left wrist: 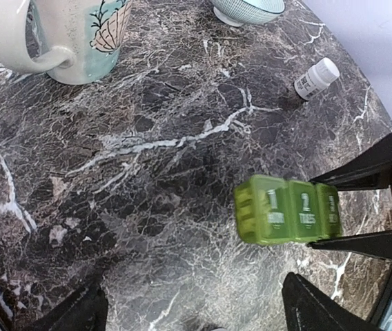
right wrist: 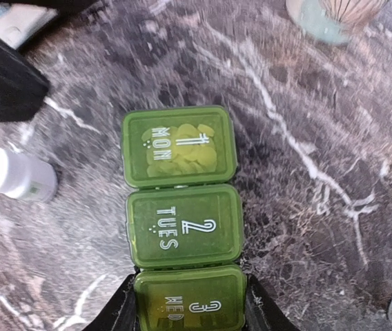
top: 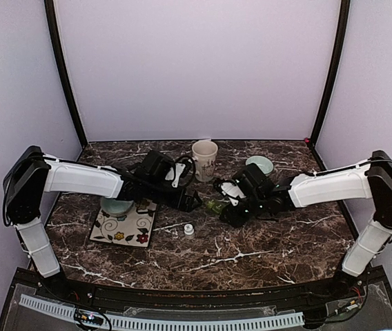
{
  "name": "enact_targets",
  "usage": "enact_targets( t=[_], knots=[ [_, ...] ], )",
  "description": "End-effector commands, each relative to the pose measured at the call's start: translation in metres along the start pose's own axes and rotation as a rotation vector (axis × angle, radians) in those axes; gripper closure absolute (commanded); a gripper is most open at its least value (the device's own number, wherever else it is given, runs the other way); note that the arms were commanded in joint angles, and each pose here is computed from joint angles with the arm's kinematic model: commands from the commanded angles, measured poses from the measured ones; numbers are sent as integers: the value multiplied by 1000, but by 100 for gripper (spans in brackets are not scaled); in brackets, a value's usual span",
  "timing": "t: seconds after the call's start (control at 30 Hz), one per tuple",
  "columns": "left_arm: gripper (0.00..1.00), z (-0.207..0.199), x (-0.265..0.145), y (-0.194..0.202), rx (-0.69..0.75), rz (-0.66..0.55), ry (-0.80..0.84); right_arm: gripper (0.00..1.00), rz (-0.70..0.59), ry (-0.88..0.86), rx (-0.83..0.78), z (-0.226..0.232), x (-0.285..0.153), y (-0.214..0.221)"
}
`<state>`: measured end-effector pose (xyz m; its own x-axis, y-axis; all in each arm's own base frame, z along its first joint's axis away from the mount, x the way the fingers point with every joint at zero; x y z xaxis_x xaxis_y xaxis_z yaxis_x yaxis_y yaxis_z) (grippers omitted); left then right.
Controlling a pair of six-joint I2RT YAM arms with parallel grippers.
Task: Sort the pills into containers
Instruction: Pick up the pill container from the center of the board, then pass from the right arm to the left
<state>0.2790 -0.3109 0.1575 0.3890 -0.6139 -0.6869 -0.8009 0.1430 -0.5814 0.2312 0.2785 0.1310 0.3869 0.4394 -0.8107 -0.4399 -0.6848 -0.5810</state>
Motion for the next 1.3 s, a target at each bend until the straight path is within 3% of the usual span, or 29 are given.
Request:
enact_targets(
  t=[0.0, 0.33, 0.57, 1.0, 1.27],
  knots=[
    [3, -7, -9, -16, -34, -10, 117, 72, -96, -44, 9, 6, -25, -20],
    [1, -20, -21, -36, -93, -8, 317, 72, -152, -70, -7, 15, -49, -31],
    [4, -26, -20, -41, -105, 20, 356, 72, -173, -74, -20, 21, -53, -38],
    [28, -19, -7, -40, -170, 100, 414, 73, -230, -79, -22, 21, -69, -50],
    [52, -16, -6, -44, -205, 116, 508, 73, -231, -82, -26, 22, -68, -51]
  ],
)
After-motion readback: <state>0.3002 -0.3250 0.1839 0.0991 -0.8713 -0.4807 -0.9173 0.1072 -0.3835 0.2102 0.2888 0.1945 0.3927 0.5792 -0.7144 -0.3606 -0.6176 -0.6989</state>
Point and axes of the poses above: each gripper's point midway between its finger pads, its own x axis out along the fingers, its own z axis along the line the jaws close on, y = z × x, the point moved 9 cm from there along -x, back along the fingers, and after that the axes turned 9 degrees about -x, right-handed, at the moved point
